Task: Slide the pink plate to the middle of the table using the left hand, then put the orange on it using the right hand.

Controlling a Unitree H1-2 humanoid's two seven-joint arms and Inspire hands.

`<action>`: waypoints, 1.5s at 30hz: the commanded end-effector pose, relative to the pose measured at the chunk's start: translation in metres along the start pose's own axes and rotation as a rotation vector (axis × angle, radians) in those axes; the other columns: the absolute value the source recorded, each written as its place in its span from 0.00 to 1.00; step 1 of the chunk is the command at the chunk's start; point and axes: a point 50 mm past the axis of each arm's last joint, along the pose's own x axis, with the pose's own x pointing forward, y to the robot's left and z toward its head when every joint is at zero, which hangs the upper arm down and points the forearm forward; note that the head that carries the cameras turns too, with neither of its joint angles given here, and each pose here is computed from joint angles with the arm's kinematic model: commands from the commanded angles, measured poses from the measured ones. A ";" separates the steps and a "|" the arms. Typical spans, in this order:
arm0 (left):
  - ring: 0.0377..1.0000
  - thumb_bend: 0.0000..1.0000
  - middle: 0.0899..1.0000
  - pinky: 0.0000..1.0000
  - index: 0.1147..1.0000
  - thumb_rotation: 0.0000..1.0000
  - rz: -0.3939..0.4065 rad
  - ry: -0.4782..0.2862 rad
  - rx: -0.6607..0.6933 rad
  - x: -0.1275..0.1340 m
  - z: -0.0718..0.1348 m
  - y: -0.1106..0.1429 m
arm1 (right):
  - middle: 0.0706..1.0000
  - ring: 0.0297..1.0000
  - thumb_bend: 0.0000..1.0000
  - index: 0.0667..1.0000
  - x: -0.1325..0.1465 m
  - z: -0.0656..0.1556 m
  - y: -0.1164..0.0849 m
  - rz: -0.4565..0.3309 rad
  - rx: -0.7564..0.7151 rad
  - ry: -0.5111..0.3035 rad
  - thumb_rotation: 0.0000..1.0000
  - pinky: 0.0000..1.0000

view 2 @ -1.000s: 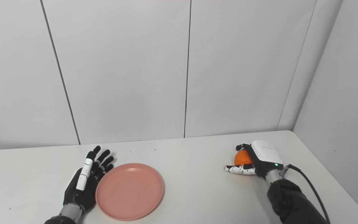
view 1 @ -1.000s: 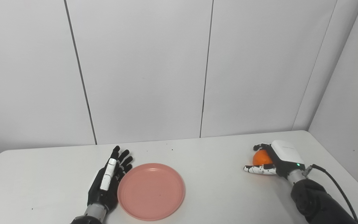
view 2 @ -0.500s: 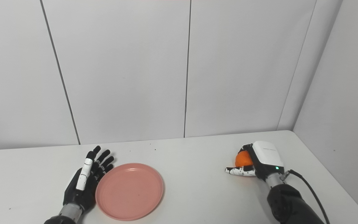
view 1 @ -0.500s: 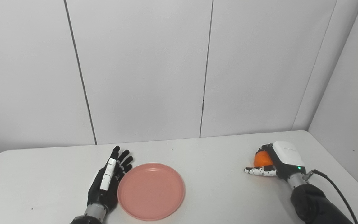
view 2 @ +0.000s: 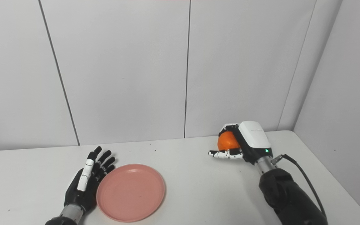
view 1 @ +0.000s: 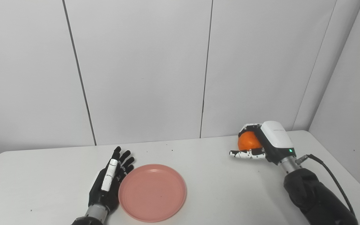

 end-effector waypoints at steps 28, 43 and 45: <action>0.89 0.77 0.93 0.93 1.00 0.71 0.007 0.068 0.004 0.005 -0.025 -0.025 | 0.30 0.24 0.54 0.37 0.047 0.178 -0.024 -0.018 0.133 -0.539 0.43 0.20; 0.88 0.76 0.93 0.93 1.00 0.70 0.009 0.072 0.002 0.004 -0.025 -0.029 | 0.35 0.31 0.53 0.38 0.040 0.173 0.044 0.186 0.142 -0.526 0.40 0.28; 0.88 0.74 0.93 0.92 1.00 0.70 0.007 0.072 0.005 0.004 -0.024 -0.030 | 0.35 0.31 0.53 0.37 0.039 0.174 0.047 0.197 0.138 -0.527 0.39 0.27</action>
